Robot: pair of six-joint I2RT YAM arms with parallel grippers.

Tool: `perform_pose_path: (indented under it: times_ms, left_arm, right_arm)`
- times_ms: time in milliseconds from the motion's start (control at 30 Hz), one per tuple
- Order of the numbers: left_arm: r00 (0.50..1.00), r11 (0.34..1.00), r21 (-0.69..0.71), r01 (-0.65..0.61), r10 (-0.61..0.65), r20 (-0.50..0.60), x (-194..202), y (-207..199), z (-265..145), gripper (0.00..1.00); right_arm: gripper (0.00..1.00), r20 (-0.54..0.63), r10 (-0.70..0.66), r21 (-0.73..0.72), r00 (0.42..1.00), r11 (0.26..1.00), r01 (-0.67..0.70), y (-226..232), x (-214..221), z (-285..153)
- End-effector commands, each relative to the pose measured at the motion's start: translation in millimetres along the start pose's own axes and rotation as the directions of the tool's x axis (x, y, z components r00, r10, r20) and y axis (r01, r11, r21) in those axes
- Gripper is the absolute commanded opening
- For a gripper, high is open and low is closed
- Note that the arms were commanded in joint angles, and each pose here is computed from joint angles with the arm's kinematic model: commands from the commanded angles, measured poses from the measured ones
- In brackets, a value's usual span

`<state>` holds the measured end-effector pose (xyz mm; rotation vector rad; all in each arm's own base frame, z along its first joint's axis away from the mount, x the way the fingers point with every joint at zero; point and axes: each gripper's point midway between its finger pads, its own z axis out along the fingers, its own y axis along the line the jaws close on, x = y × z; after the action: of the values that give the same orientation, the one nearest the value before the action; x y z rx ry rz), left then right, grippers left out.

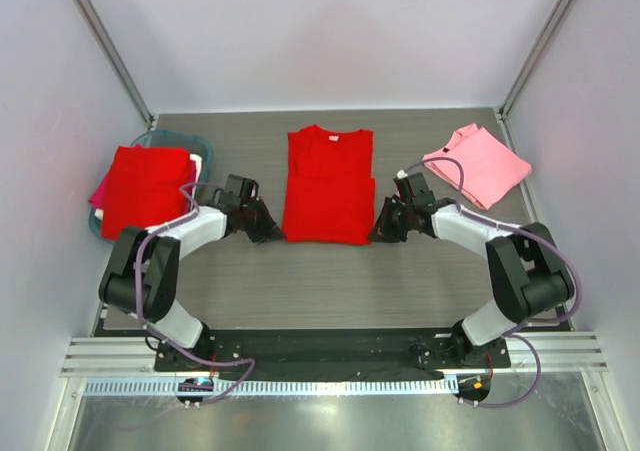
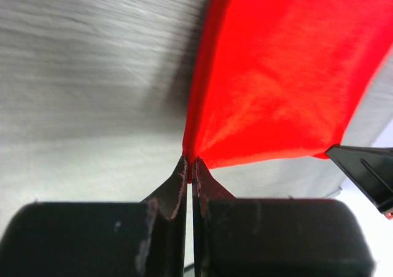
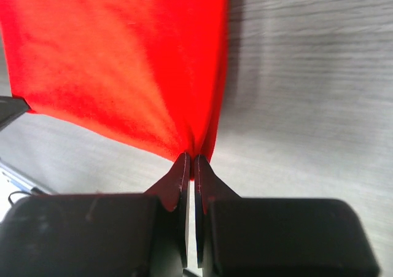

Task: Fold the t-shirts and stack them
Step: Fold the tshirt

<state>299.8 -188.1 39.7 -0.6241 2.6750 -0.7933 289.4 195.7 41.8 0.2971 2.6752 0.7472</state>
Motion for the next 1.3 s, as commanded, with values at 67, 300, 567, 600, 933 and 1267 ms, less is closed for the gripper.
perform_pose_path:
  times_ms: [67, 300, 567, 600, 933, 1267]
  left_arm:
    - [0.998, 0.995, 0.079, -0.064, 0.064, 0.008, 11, -20, -38, 0.0]
    - [0.996, 0.984, 0.155, -0.086, 0.09, -0.021, 54, -35, -72, 0.0]
    - [0.997, 0.97, 0.23, -0.075, 0.081, -0.018, 98, -54, -109, 0.0]
    - [0.997, 0.97, 0.232, -0.068, 0.074, -0.015, 101, -53, -111, 0.0]
    - [1.0, 0.962, 0.272, -0.006, 0.008, -0.004, 116, -50, -130, 0.0]
    - [0.997, 0.964, 0.265, -0.006, -0.017, 0.082, 80, -80, -138, 0.0]
  right_arm:
    - [0.01, 0.004, -0.088, -0.067, 0.996, 0.994, 0.088, 18, 7, -37]
    - [0.01, 0.029, -0.132, -0.072, 0.991, 0.988, 0.133, 20, 21, -80]
    - [0.01, 0.11, -0.154, -0.066, 0.982, 0.985, 0.162, 27, 23, -128]
    - [0.01, 0.117, -0.153, -0.067, 0.981, 0.985, 0.162, 27, 25, -135]
    - [0.01, 0.191, -0.171, -0.01, 0.967, 0.984, 0.176, 22, 15, -154]
    - [0.01, 0.26, -0.195, 0.118, 0.946, 0.979, 0.169, 35, -46, -148]
